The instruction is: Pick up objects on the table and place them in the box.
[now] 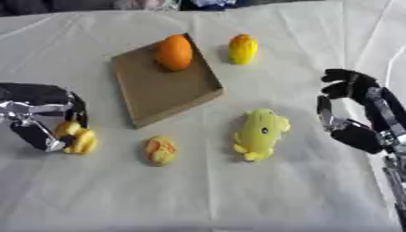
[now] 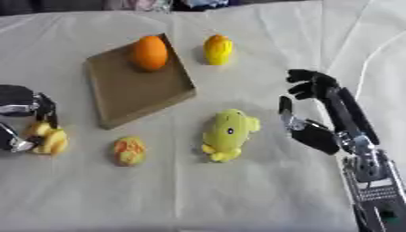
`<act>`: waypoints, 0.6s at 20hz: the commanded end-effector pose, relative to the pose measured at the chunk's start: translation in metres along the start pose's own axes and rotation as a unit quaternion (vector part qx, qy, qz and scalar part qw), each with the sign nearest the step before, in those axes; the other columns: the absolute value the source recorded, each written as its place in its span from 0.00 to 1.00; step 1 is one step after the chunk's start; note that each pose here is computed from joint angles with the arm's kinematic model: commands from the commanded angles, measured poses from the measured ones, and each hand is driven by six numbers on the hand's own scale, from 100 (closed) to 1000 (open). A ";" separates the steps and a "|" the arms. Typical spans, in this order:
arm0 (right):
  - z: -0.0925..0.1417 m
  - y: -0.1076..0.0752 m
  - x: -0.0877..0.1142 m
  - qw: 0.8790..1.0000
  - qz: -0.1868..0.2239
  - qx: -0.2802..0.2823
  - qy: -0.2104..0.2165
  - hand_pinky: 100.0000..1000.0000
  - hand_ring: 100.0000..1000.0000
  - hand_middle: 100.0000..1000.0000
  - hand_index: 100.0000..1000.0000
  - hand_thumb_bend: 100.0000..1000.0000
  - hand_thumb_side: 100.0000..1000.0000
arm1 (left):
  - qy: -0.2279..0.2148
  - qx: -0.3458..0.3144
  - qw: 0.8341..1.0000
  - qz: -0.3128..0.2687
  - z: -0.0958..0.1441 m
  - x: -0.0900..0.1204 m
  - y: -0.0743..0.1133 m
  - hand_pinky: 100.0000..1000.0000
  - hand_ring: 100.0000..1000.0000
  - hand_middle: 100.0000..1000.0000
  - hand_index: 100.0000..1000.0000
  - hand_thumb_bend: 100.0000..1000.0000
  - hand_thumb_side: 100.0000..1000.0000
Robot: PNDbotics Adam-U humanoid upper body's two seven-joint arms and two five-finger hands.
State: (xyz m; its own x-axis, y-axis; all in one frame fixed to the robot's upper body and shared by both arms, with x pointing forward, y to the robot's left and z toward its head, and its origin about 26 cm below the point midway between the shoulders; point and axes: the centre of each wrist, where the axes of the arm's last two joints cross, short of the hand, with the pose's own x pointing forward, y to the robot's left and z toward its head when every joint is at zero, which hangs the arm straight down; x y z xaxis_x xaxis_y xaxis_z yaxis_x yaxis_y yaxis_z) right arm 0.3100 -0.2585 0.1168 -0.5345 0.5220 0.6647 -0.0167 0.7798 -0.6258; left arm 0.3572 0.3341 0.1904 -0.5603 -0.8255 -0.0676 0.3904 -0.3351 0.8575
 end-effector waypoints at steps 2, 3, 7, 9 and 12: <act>-0.001 -0.007 0.002 1.000 0.010 0.001 -0.007 0.66 0.67 0.70 0.83 0.01 0.18 | 0.014 0.069 0.997 -0.025 0.021 0.003 0.031 0.55 0.49 0.46 0.52 0.05 0.00; -0.001 -0.007 0.002 1.000 0.010 0.001 -0.007 0.66 0.67 0.70 0.83 0.01 0.18 | 0.012 0.087 0.996 -0.030 0.024 0.006 0.039 0.55 0.49 0.46 0.52 0.06 0.00; -0.001 -0.006 0.002 1.000 0.010 0.003 -0.007 0.66 0.67 0.70 0.83 0.01 0.18 | -0.005 0.139 0.989 -0.043 0.024 0.018 0.069 0.55 0.49 0.47 0.53 0.08 0.00; -0.001 -0.006 0.002 1.000 0.009 0.005 -0.007 0.66 0.67 0.70 0.83 0.01 0.18 | -0.021 0.157 0.986 -0.046 0.015 0.026 0.081 0.55 0.49 0.47 0.54 0.08 0.00; -0.001 -0.005 0.002 1.000 0.006 0.005 -0.008 0.66 0.67 0.71 0.83 0.01 0.18 | -0.054 0.165 0.984 -0.047 -0.012 0.040 0.094 0.56 0.50 0.48 0.55 0.08 0.00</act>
State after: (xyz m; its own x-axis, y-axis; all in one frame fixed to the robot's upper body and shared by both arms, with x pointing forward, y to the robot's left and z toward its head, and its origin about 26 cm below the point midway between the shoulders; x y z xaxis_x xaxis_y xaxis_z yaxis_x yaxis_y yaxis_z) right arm 0.3100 -0.2585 0.1166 -0.5342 0.5221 0.6649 -0.0213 0.7780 -0.6280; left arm 0.3774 0.2691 0.2587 -0.6552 -0.7479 -0.1068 0.0992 -0.2253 0.9692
